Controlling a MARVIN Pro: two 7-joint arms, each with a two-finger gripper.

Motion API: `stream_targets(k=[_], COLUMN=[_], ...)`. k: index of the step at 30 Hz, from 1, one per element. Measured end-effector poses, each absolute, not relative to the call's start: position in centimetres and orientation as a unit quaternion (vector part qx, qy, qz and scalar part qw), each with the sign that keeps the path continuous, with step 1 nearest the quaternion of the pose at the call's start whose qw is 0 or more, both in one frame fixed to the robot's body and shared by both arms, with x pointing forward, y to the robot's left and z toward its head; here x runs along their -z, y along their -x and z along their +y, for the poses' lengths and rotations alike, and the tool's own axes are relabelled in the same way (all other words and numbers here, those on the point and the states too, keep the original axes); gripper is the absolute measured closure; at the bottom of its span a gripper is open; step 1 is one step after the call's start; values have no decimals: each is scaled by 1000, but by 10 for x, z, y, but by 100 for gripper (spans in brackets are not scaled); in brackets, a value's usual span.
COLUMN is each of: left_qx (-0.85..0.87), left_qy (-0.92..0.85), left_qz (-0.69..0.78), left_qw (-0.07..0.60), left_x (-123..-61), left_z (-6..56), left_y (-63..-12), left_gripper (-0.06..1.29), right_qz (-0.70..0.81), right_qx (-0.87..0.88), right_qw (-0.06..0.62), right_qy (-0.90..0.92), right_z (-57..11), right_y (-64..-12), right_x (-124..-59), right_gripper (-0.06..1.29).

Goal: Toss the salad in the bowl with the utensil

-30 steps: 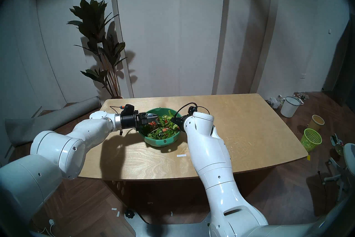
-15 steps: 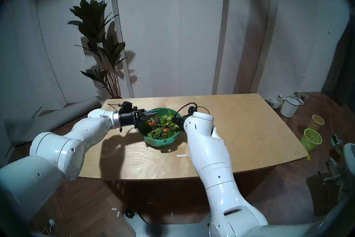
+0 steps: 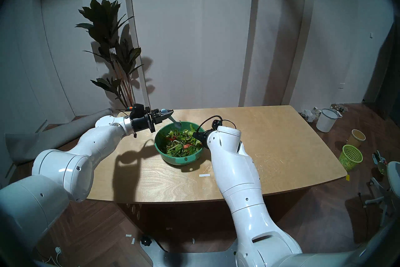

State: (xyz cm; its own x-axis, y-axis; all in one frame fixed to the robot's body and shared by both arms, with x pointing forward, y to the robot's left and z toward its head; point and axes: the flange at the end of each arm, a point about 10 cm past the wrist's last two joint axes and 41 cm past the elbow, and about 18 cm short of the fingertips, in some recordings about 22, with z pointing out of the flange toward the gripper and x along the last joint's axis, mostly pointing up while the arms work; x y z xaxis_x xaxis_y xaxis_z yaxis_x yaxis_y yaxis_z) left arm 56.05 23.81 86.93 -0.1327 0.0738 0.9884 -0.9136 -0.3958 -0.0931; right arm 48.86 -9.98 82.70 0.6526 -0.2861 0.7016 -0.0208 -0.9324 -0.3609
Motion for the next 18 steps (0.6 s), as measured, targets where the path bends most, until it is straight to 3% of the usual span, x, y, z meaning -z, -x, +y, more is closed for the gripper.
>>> stream_targets(k=[18], left_qx=[-686], left_qy=[-512], left_qz=[-352], left_qw=[379], left_x=[-882], left_z=[227], left_y=[-568], left_gripper=[126], right_qz=[85], right_qx=[408], right_qw=[163], right_qy=[895], right_z=[-100], right_y=[-489], right_x=[-827], right_gripper=[126])
